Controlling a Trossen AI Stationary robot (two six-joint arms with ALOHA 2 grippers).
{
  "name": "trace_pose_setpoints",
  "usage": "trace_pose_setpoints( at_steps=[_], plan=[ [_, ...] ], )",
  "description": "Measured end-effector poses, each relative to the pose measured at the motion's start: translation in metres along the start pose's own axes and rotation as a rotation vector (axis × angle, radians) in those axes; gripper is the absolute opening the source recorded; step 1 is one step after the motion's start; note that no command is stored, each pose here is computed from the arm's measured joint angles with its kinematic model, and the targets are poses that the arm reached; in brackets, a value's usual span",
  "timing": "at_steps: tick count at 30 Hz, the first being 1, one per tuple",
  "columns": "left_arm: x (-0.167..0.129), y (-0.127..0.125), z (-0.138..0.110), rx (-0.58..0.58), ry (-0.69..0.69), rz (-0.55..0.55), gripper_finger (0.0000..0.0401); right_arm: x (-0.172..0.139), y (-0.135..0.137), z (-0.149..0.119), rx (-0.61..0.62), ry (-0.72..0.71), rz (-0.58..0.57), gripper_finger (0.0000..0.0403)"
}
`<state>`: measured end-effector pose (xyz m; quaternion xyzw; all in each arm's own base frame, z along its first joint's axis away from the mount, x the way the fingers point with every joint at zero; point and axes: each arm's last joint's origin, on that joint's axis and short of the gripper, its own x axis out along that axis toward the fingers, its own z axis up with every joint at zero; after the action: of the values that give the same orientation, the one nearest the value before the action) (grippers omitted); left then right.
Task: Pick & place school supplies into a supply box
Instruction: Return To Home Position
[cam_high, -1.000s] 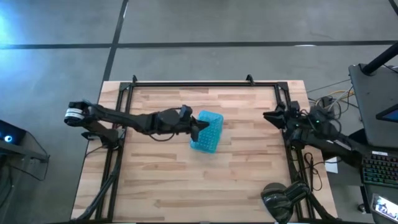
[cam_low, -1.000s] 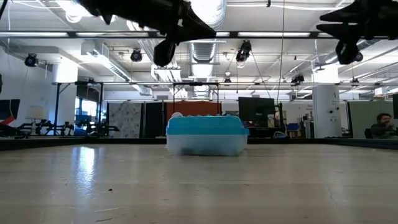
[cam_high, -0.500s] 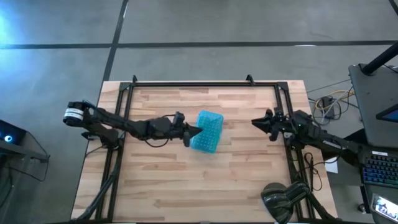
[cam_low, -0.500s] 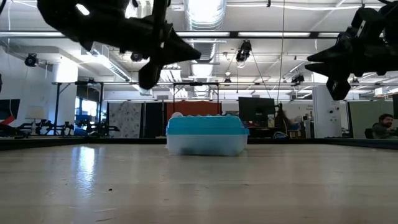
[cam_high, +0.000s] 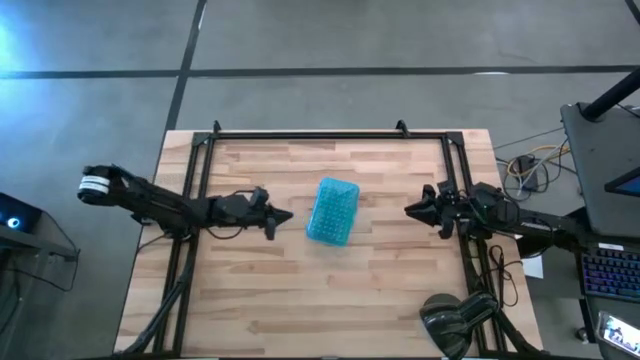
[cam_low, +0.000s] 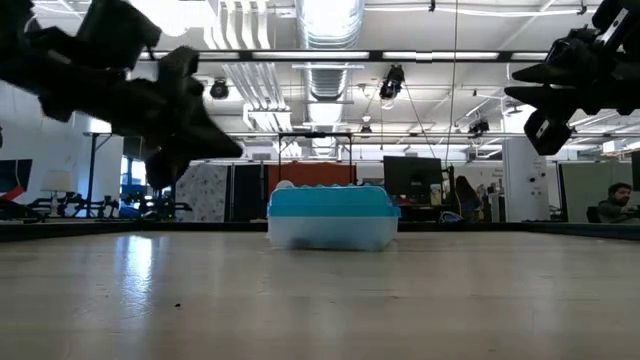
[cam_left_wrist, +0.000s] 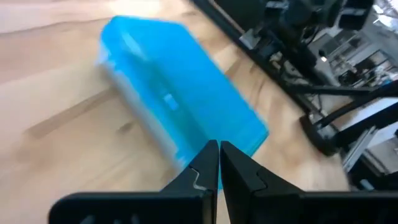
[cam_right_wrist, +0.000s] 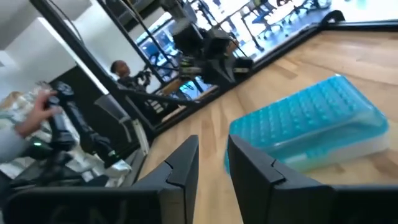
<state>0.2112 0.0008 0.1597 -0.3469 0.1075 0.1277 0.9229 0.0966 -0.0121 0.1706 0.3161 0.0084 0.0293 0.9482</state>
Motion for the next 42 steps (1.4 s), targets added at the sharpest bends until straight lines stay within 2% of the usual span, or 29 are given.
trace_pose_setpoints(
  at_steps=[9,14,21,34,42],
  plan=[
    [-0.043,0.043,-0.036,0.016,0.065,0.044,0.0000,-0.002,0.002,0.001,-0.007,-0.015,0.022,0.0087],
    [-0.056,0.049,-0.039,0.036,0.140,0.114,0.0000,-0.002,0.002,0.001,-0.007,-0.017,0.021,0.0081],
    [-0.068,0.050,-0.037,0.033,0.131,0.107,0.0000,-0.002,0.002,0.001,-0.007,-0.016,0.022,0.0072],
    [-0.089,0.035,-0.015,-0.022,-0.089,-0.095,0.0000,0.000,0.012,-0.006,-0.005,0.058,0.123,0.0081],
    [-0.102,0.030,-0.004,-0.053,-0.214,-0.194,0.0000,0.000,0.013,-0.007,-0.005,0.068,0.134,0.0082]
  ],
)
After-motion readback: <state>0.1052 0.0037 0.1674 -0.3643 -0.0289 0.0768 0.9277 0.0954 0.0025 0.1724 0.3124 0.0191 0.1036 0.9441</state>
